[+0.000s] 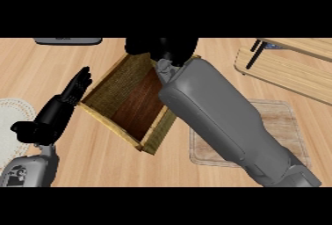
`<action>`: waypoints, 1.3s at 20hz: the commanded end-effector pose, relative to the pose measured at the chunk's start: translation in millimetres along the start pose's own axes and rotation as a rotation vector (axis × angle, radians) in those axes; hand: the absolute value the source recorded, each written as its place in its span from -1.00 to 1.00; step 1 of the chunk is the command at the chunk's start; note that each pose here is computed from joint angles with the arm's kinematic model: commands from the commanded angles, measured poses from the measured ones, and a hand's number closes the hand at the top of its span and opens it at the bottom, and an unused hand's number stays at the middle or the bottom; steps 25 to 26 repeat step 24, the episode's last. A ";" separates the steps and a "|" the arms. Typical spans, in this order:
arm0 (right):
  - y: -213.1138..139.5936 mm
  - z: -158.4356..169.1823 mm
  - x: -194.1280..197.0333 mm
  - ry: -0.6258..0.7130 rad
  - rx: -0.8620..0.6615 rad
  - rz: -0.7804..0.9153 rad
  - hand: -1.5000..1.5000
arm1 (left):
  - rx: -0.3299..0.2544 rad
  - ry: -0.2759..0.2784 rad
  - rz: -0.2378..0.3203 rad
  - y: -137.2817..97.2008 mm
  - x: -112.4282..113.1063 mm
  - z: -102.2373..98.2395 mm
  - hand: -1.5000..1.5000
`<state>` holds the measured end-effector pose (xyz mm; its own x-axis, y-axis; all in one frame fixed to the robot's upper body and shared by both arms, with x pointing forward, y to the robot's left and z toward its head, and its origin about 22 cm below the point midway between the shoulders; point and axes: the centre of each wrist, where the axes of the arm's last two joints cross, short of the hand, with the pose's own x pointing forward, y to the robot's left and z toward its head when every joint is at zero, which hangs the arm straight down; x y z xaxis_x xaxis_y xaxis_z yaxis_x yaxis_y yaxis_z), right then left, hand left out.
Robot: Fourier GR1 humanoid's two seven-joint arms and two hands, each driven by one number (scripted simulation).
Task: Pick the lemon from the cutting board and place it in the basket
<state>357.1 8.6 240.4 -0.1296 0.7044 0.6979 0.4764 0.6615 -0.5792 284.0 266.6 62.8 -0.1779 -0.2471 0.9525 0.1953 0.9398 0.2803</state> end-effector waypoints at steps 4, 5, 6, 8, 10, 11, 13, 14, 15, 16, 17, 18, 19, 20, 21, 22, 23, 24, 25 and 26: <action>-11.3 -29.4 -20.5 0.087 -0.105 -0.158 -1.00 | 0.005 0.008 0.025 -9.1 -12.9 2.1 0.00; -0.8 -17.2 -15.8 0.075 -0.112 -0.124 -1.00 | 0.007 0.013 0.006 -2.6 -13.4 5.3 0.00; 12.8 -23.9 -26.2 0.061 -0.117 -0.118 -1.00 | -0.019 0.015 0.010 -3.0 -1.3 -3.8 0.00; 15.4 -9.3 -35.1 0.011 -0.098 -0.101 -1.00 | -0.018 0.028 0.009 -6.4 -8.6 -2.8 0.00; -3.2 -35.8 -21.6 0.031 -0.106 -0.110 -1.00 | -0.003 -0.004 0.003 -1.5 -2.4 1.3 0.00; 0.2 -21.2 -14.7 0.012 -0.078 -0.132 -1.00 | -0.006 0.010 0.005 8.4 7.2 0.9 0.00; -11.3 -32.3 12.1 -0.009 -0.110 -0.174 -1.00 | 0.006 -0.003 0.005 -0.3 0.0 0.0 0.00; -10.7 -29.4 -9.9 -0.006 -0.111 -0.199 -1.00 | -0.002 0.015 0.020 -3.2 -5.7 12.7 0.00; -19.0 -29.7 6.5 -0.003 -0.114 -0.244 -1.00 | -0.013 0.003 0.006 -25.0 4.5 8.7 0.00; -23.6 -40.1 -5.3 0.007 -0.120 -0.278 -1.00 | 0.013 0.000 -0.006 4.9 -4.2 -5.4 0.00; -33.2 -36.2 -1.2 0.018 -0.129 -0.302 -1.00 | 0.009 0.024 0.003 -9.0 1.2 11.3 0.00; -35.4 -37.2 -4.6 0.051 -0.133 -0.328 -1.00 | -0.001 0.025 -0.006 -10.7 5.7 1.9 0.00; -24.9 -41.3 -2.2 0.076 -0.145 -0.341 -1.00 | 0.003 0.025 0.002 -7.2 9.9 -1.9 0.00; -37.2 -48.2 -10.4 0.090 -0.165 -0.374 -1.00 | 0.006 0.008 -0.007 -3.0 -6.6 -1.9 0.00; -54.3 -51.2 -10.8 0.102 -0.190 -0.415 -1.00 | 0.006 0.028 0.005 -7.4 6.1 -0.3 0.00; -58.3 -57.6 -10.0 0.169 -0.192 -0.433 -1.00 | -0.004 0.027 0.008 4.6 -8.5 13.5 0.00; -63.3 -49.8 -5.5 0.175 -0.166 -0.436 -1.00 | 0.009 0.029 0.003 -10.9 -3.2 11.9 0.00; -82.6 -62.1 -20.3 0.176 -0.162 -0.456 -1.00 | 0.019 0.030 0.003 -5.2 -10.7 12.8 0.00; -82.6 -62.1 -20.3 0.176 -0.162 -0.456 -1.00 | 0.019 0.030 0.003 -5.2 -10.7 12.8 0.00; -82.6 -62.1 -20.3 0.176 -0.162 -0.456 -1.00 | 0.019 0.030 0.003 -5.2 -10.7 12.8 0.00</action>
